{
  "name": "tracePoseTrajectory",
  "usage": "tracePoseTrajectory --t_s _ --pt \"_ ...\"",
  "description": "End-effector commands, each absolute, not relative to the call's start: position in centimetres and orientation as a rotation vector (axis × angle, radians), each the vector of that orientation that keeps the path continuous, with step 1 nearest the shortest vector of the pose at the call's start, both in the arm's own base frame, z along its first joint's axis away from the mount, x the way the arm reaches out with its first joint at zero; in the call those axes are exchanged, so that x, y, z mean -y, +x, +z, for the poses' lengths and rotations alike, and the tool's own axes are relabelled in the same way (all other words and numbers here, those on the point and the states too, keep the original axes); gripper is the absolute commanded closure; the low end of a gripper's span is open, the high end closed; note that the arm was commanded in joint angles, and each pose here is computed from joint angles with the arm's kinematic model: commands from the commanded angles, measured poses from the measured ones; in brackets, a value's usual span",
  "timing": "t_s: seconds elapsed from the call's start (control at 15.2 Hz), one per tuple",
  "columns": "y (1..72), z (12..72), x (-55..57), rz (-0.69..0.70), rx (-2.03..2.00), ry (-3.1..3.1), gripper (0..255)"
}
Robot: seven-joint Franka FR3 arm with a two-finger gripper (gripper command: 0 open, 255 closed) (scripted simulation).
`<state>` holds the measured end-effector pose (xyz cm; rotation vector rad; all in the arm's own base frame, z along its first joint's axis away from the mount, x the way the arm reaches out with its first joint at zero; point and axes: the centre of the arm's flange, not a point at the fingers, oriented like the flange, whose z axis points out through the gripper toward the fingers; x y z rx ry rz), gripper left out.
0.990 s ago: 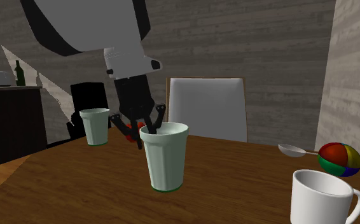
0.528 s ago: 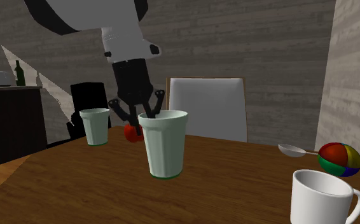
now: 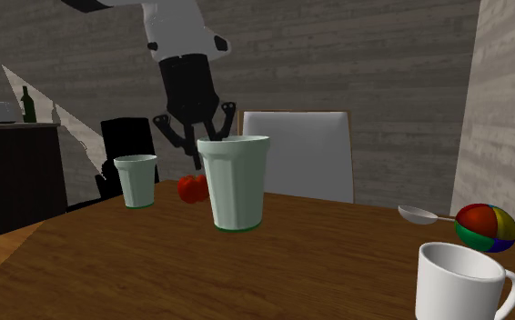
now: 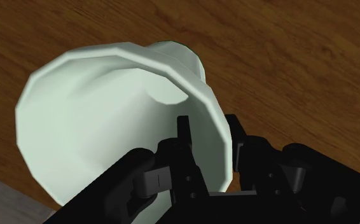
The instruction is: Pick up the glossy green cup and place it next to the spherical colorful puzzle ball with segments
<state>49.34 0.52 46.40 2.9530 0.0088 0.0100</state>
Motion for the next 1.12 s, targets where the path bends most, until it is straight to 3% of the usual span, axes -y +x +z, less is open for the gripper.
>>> tracePoseTrajectory --t_s 0.0,1.06 --pt "49.4 47.5 -0.5 0.011 -0.009 2.953 255" --pt "49.4 56.0 -0.5 0.011 -0.009 2.953 255"
